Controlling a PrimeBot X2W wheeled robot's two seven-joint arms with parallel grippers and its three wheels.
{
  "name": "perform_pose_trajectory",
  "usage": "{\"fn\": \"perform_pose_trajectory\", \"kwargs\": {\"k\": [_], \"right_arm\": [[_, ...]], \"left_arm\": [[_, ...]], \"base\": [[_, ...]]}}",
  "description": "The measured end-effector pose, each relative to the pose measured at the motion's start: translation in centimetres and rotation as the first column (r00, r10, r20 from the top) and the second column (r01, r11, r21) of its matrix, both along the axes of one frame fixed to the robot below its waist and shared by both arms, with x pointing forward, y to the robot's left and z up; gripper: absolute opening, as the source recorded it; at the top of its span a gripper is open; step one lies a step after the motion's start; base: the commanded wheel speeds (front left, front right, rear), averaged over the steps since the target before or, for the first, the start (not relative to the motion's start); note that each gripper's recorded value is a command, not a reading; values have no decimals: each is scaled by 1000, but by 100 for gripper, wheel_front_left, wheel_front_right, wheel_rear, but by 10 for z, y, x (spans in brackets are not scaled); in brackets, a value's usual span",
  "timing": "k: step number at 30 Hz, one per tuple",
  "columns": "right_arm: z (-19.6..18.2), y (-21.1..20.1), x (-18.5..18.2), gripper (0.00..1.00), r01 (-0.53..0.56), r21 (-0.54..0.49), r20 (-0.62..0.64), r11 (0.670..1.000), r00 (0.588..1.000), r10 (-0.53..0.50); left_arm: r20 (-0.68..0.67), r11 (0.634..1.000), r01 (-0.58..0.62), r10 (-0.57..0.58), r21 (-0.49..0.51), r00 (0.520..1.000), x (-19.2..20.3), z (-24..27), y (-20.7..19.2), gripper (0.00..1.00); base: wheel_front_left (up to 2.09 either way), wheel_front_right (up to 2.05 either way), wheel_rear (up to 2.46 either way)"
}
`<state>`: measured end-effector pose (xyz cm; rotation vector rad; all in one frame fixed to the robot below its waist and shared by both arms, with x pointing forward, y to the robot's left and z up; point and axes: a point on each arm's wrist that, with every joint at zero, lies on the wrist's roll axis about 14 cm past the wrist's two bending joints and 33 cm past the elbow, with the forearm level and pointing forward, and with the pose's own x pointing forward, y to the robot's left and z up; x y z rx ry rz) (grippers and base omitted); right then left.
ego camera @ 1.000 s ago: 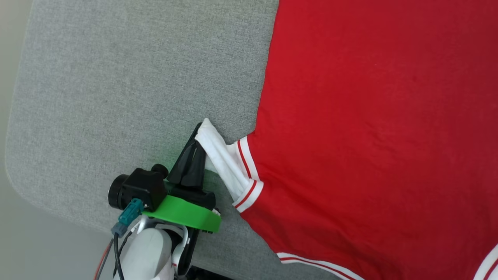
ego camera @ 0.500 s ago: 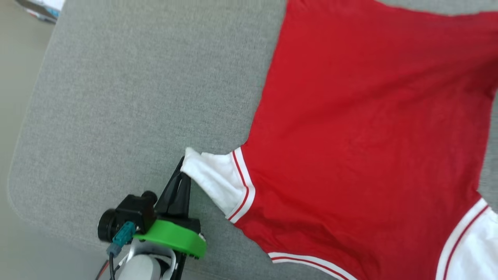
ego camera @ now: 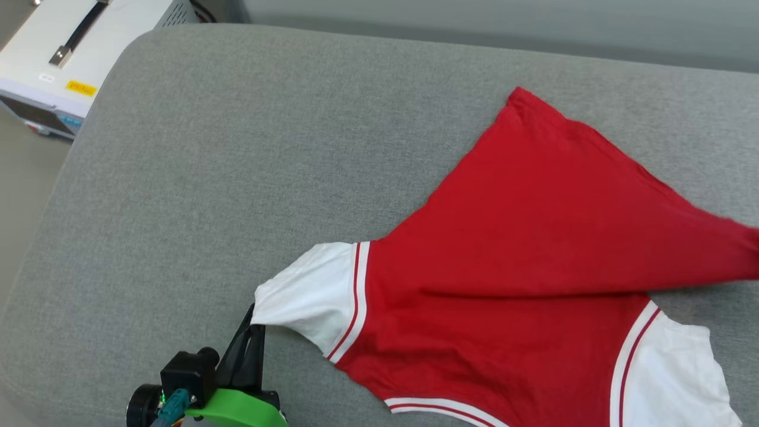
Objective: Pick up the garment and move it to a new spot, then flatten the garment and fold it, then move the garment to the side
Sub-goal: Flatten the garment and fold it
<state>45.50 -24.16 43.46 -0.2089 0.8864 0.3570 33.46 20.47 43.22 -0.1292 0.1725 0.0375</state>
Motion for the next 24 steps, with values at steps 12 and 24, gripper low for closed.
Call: {"fn": "perform_pose_trajectory", "kwargs": {"k": [12,24], "right_arm": [[-62,-21,-152,0,153,44,-251,987,958,-137],[-67,-17,-167,100,224,91,-214,970,956,-201]], "left_arm": [[46,998,55,-54,-12,997,-2,15,-16,0],[47,997,75,-75,-7,996,-2,18,-19,0]], "base": [[0,0,0],[0,0,0]]}}
